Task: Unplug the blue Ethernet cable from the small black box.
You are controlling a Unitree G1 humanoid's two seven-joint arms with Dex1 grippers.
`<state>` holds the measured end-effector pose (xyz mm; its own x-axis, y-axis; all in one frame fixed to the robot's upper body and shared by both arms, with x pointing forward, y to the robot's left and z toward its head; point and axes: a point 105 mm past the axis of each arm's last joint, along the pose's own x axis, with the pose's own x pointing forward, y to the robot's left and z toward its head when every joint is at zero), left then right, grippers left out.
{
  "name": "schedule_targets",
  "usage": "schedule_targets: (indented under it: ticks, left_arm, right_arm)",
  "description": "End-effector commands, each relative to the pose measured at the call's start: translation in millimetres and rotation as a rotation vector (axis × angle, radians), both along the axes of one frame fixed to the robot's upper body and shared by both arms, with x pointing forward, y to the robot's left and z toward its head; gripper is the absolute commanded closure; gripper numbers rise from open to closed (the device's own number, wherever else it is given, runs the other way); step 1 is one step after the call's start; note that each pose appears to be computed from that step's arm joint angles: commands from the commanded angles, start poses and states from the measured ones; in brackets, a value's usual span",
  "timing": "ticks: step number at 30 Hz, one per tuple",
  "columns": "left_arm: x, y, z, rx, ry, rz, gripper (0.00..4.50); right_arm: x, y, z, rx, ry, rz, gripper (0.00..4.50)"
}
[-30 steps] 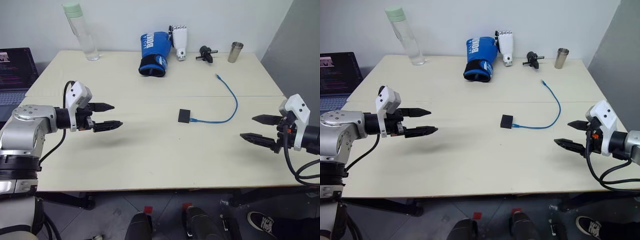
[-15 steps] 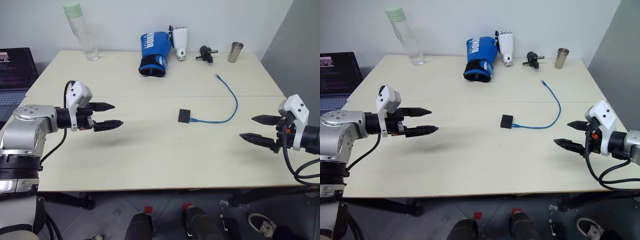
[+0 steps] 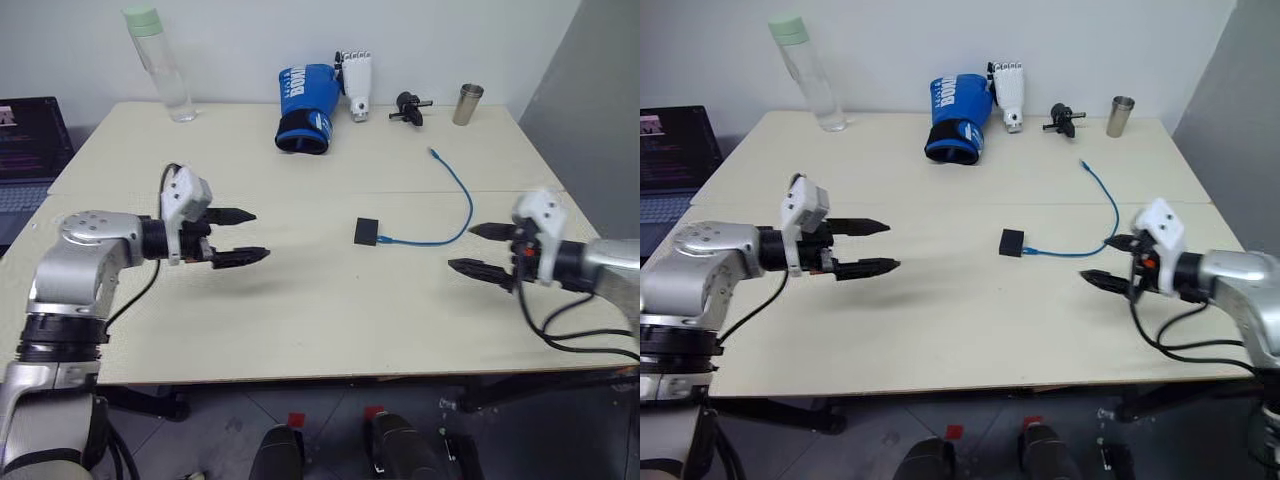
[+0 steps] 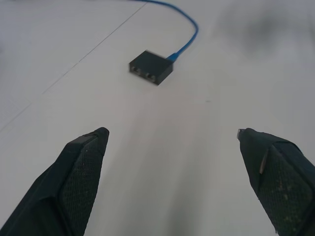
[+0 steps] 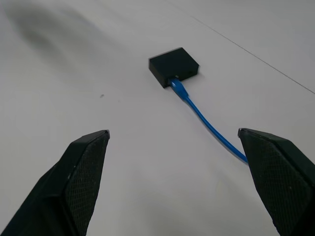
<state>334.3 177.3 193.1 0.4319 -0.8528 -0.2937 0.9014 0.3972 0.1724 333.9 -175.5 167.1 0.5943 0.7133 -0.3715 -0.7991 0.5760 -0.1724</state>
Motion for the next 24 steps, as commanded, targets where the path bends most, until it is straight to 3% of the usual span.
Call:
schedule_targets:
  ticks: [1,14,24]
  left_arm:
    - [-8,-17,13,-0.011,-0.066,-0.053,0.0]
    - [-16,-25,1,-0.037,-0.054,0.016,0.0]
    - [-20,-18,-1,-0.048,-0.049,0.077,0.0]
  right_arm:
    - [18,9,-3,-0.033,-0.038,0.035,0.07]
    - [77,48,-38,-0.04,0.012,0.077,0.07]
    - [91,59,-53,-0.066,0.036,0.069,0.07]
